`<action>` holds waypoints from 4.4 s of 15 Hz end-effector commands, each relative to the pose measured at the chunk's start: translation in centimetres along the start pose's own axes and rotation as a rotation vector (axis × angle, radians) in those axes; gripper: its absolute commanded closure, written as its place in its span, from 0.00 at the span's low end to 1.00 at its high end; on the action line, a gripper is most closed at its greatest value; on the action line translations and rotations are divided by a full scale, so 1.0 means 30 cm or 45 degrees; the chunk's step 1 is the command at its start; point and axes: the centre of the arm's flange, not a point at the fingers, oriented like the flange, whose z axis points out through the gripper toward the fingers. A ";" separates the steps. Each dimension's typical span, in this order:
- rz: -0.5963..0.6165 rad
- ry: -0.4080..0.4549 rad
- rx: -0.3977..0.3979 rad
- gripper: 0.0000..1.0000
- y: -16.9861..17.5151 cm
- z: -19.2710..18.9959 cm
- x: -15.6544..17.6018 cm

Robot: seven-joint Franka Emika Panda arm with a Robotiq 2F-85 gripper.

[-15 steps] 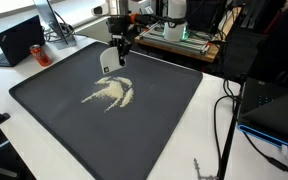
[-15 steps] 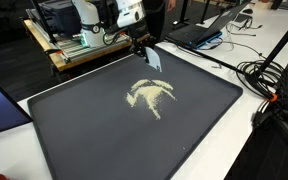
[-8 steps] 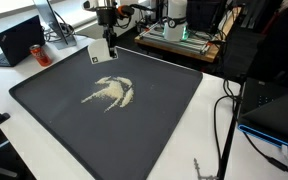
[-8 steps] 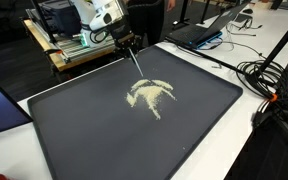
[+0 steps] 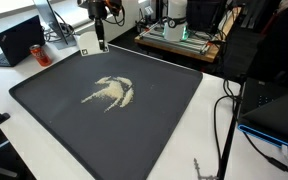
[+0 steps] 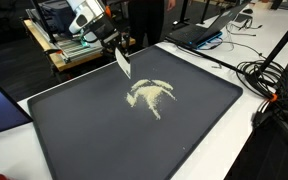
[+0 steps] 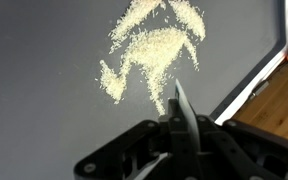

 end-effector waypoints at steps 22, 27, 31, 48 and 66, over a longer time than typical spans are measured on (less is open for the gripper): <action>0.181 -0.164 0.540 0.99 0.384 0.170 0.023; 0.185 -0.140 0.552 0.99 0.421 0.202 0.030; 0.134 -0.157 0.460 0.99 0.412 0.218 0.119; -0.552 -0.437 0.009 0.99 0.144 0.255 0.547; -1.158 -0.589 -0.203 0.99 -0.268 0.262 0.444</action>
